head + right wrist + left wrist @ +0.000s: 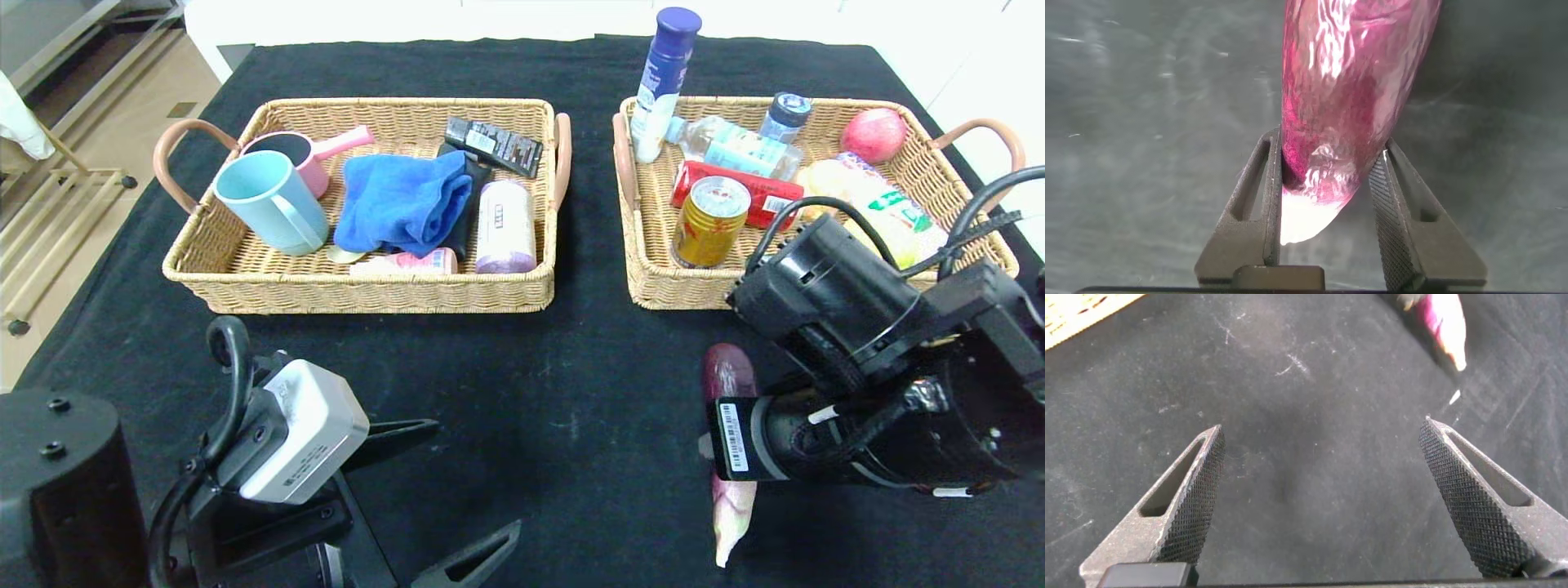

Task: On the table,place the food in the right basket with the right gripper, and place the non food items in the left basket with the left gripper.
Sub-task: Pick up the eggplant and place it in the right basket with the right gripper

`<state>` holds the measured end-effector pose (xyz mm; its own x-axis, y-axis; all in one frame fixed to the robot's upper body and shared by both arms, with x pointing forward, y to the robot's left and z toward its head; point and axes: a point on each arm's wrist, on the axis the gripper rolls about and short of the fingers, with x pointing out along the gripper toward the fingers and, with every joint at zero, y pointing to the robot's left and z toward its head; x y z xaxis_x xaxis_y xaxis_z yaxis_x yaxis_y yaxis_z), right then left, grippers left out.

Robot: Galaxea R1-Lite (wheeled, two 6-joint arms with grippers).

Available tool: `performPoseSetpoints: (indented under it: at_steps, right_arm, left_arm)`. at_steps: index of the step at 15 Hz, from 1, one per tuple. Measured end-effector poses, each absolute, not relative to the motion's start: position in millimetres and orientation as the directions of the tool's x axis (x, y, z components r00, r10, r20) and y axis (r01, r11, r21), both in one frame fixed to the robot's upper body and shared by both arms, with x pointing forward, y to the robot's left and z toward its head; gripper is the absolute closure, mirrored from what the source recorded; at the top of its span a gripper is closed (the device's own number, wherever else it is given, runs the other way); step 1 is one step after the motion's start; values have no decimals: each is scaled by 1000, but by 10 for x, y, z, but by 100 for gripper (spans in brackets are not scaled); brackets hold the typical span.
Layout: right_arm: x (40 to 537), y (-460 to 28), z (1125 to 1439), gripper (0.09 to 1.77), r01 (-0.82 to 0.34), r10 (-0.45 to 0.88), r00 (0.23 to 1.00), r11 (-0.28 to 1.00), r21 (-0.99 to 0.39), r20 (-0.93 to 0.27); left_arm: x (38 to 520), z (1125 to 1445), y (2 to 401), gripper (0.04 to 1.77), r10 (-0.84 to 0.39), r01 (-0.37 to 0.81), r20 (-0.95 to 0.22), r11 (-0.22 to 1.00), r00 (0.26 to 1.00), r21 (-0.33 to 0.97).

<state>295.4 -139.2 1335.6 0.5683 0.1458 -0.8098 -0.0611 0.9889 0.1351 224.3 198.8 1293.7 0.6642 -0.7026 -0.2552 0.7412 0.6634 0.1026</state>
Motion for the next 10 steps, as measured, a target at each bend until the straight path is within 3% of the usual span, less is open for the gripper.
performPoseSetpoints:
  at_steps: [5, 10]
  right_arm:
    - [2809, -1575, 13660, 114, -46, 146, 636, 987, 151, -758]
    - [2959, -1878, 14066, 114, 49, 102, 747, 977, 208, -657]
  left_arm:
    - [2248, 12929, 1982, 9, -702, 741, -259, 664, 663, 99]
    - [2259, 12917, 1972, 9, -700, 741, -264, 664, 663, 100]
